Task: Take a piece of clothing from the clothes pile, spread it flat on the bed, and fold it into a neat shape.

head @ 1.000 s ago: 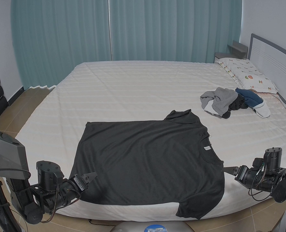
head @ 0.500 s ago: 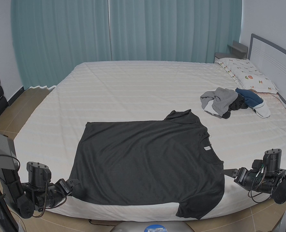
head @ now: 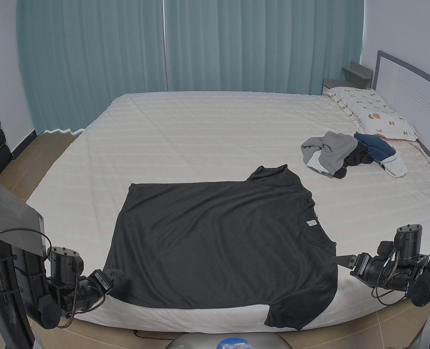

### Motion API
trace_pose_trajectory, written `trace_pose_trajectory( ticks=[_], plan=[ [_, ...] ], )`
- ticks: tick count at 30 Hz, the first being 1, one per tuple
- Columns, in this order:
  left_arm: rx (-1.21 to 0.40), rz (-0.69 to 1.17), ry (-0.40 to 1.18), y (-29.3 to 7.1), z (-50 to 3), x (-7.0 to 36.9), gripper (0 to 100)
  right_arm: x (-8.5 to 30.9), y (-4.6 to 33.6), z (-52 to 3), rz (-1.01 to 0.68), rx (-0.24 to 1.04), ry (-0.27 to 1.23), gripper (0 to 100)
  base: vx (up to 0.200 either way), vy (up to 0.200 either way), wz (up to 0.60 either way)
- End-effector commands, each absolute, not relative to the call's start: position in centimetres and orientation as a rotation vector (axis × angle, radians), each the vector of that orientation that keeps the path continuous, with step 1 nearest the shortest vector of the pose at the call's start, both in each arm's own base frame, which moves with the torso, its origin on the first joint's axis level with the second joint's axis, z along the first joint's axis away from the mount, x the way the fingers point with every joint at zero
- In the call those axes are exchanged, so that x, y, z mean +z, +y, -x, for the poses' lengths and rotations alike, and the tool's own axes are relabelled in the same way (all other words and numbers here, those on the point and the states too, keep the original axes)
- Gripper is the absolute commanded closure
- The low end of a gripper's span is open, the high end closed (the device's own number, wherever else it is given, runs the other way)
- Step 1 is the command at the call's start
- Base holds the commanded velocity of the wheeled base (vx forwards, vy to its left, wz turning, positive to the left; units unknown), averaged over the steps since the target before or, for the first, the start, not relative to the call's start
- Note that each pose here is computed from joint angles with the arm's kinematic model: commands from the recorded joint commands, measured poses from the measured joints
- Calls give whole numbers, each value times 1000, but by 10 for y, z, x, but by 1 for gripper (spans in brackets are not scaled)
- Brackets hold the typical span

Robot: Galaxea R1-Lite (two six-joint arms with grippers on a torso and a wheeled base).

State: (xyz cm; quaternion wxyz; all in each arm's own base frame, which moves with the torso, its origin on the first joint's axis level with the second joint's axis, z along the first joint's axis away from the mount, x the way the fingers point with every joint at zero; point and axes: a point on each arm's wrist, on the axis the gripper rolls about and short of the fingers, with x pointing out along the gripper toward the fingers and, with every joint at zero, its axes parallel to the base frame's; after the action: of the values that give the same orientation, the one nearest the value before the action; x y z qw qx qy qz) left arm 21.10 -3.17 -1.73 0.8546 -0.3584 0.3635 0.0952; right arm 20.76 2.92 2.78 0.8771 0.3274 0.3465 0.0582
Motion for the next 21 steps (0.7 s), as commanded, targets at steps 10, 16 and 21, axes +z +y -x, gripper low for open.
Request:
trace_pose_trajectory(
  ticks=[10, 16, 21],
  plan=[
    [226, 722, 845, -35, -206, -36, 0, 26, 29, -209, -684, 121, 728, 0, 0, 0, 0],
    [213, 733, 810, -35, -213, -34, 0, 26, 29, -209, -684, 121, 728, 0, 0, 0, 0],
    [208, 732, 807, -36, -214, -34, 0, 27, 29, -209, -684, 122, 726, 0, 0, 0, 0]
  ],
)
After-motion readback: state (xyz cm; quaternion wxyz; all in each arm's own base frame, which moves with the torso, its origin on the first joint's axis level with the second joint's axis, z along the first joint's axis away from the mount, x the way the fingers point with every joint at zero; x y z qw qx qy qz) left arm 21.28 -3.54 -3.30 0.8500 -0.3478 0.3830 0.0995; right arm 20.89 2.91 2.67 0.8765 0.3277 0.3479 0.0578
